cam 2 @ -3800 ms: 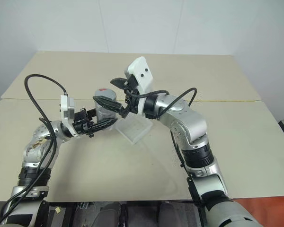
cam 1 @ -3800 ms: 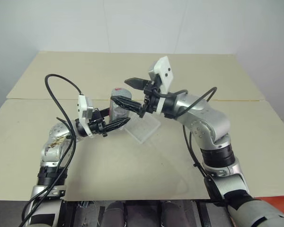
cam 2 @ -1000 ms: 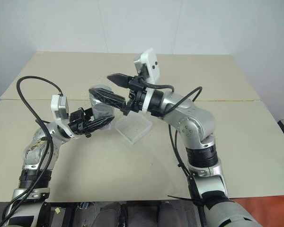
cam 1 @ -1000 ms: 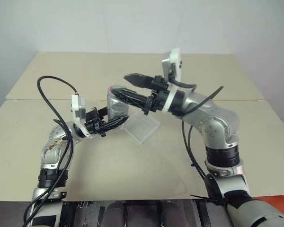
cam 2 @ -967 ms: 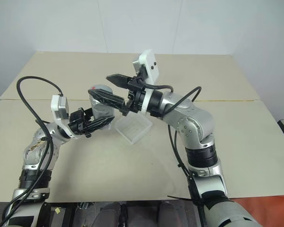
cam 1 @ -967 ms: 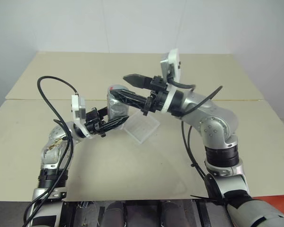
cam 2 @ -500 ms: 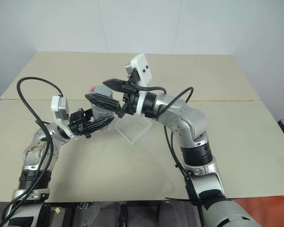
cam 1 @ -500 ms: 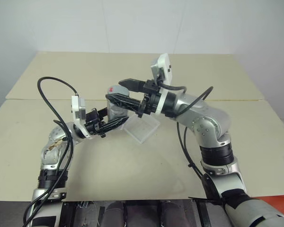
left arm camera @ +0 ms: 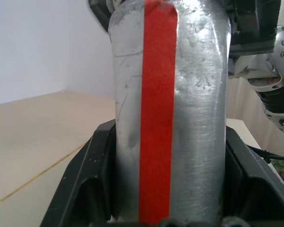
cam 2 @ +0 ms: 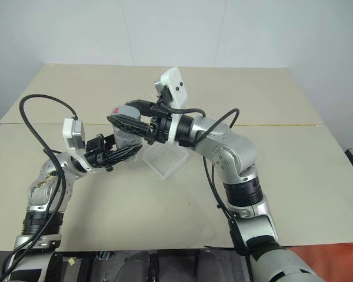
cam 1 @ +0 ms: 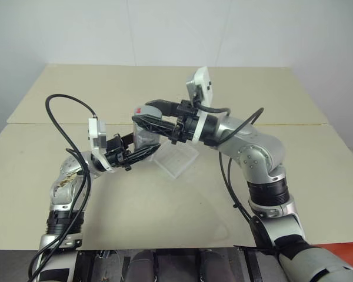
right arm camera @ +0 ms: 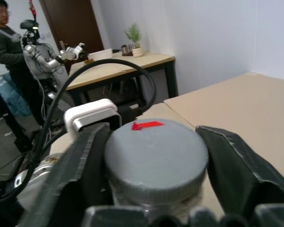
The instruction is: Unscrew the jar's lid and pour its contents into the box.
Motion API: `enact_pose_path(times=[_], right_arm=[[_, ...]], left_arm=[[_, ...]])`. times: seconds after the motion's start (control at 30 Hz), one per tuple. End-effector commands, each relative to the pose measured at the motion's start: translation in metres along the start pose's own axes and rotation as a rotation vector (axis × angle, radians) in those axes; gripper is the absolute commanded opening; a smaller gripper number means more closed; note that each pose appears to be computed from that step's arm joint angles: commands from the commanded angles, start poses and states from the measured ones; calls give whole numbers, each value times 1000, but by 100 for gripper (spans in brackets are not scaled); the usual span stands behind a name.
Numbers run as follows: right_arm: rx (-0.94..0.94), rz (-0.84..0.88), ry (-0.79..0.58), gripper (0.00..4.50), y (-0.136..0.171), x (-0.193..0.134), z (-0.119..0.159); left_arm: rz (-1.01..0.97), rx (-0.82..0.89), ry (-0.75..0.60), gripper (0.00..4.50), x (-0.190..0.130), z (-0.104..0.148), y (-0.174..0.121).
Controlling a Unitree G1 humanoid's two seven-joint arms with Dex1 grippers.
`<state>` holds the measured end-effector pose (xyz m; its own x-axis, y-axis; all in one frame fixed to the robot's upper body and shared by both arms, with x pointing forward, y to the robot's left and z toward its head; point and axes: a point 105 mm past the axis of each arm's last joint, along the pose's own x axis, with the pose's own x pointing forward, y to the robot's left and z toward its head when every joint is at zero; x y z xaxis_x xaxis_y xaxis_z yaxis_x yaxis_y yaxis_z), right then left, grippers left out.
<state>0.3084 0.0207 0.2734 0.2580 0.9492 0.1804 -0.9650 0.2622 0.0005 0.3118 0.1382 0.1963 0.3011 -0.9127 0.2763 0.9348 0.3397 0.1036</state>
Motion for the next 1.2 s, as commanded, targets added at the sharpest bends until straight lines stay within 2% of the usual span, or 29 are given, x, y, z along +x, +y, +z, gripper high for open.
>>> enact_pose_path(times=[0.03, 0.83, 1.07, 1.2], right_arm=[[-60, 17, -61, 278, 6, 0, 18], [-84, 98, -4, 278, 21, 15, 10], [-95, 89, -23, 278, 18, 12, 18], [-92, 141, -45, 278, 24, 7, 23]], left_arm=[[-20, 35, -2, 239, 2, 7, -4], [-80, 47, 107, 239, 6, -6, -5], [-79, 39, 123, 239, 3, -12, -6], [-90, 8, 119, 239, 1, -16, -9]])
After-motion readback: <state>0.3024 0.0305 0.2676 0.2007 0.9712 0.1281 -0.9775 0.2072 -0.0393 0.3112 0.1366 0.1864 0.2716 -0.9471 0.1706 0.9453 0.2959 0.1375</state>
